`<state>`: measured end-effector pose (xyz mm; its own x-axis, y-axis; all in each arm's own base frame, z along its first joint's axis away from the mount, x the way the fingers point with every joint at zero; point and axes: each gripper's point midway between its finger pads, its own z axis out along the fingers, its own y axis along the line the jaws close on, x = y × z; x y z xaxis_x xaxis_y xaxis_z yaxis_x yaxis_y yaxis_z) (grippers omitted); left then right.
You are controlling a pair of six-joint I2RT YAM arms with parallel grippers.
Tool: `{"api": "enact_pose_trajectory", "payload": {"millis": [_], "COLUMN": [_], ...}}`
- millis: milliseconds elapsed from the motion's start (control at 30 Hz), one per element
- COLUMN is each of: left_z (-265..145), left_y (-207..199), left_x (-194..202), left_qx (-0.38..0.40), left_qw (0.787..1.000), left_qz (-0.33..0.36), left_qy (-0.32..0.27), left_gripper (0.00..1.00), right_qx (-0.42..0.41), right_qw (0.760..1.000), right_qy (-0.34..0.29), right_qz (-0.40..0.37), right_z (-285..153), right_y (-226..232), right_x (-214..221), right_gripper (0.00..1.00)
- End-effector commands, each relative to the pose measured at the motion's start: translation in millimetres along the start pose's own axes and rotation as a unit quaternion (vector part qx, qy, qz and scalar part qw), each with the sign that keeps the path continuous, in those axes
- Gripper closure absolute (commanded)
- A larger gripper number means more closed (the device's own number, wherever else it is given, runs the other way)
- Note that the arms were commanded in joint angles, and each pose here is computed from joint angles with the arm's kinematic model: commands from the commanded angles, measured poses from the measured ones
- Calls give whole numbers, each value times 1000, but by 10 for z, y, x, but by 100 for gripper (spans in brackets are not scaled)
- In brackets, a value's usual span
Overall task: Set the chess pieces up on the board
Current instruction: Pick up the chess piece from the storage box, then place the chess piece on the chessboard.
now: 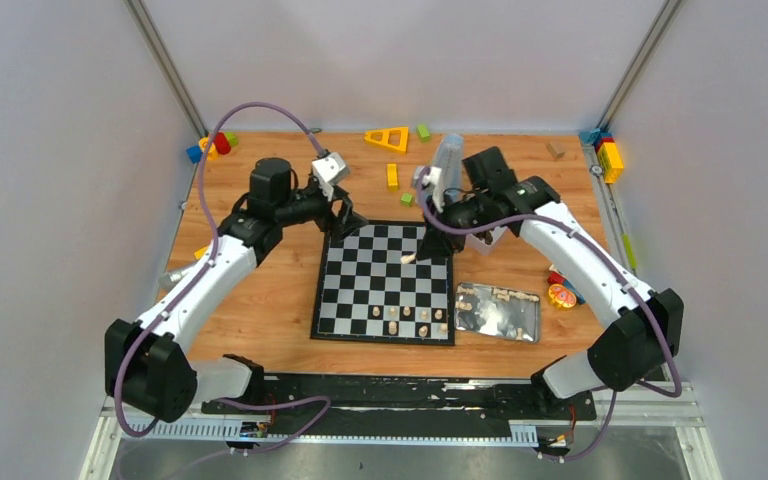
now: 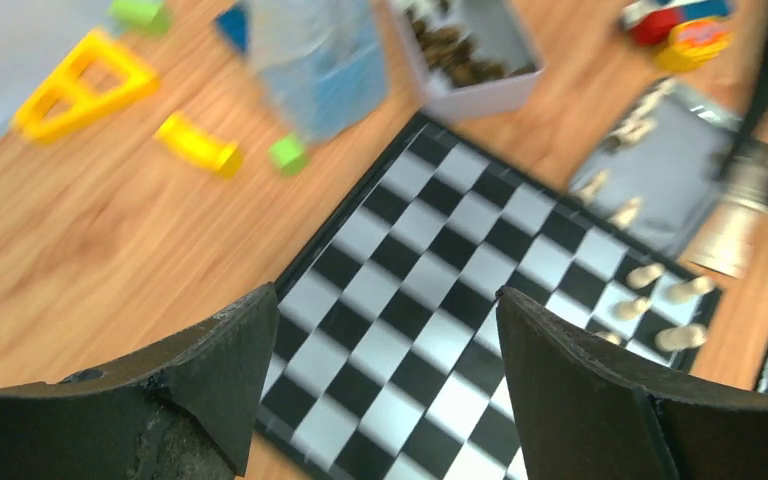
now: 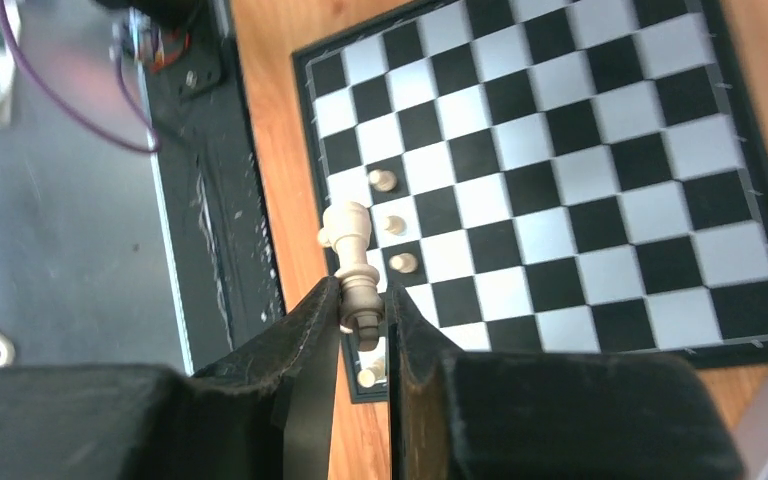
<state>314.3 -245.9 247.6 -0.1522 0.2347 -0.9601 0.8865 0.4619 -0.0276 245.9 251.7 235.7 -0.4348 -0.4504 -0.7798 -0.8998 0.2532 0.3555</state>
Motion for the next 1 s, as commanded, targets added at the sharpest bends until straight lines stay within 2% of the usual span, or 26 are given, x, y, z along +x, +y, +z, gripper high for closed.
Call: {"api": "enact_pose_trajectory", "payload": {"millis": [0,200,433,533,733,967], "left_z": [-559,-1166,-1642,-1781,-1795,-1773], "left_y": [439,839,1094,1164,1157,1143], "left_x": [261,485,619,646,661,637], "left_qx": [-120,-232,-313,-327,-320,-313], "left_qw": [989,961,932,925,927,930], "left_qz": [0,-72,-121,-142,-154,-155], "left_qy": [85,134,137,129,122,116], "left_gripper": [13,12,10,10,10,10], "right_qx": [36,28,38,39,47,60], "right_qw": [989,955,898,884,862,860], "right_qy": [115,253,384,407,441,443], "right_qz": [-82,-150,-212,-228,-246,-247], "right_z": [197,687,1140,1274,1416,1488], "right_y": [187,405,508,525,527,496], "right_x": [166,400,738,822,979,983], "right_gripper": [100,100,100,100,100,100]}}
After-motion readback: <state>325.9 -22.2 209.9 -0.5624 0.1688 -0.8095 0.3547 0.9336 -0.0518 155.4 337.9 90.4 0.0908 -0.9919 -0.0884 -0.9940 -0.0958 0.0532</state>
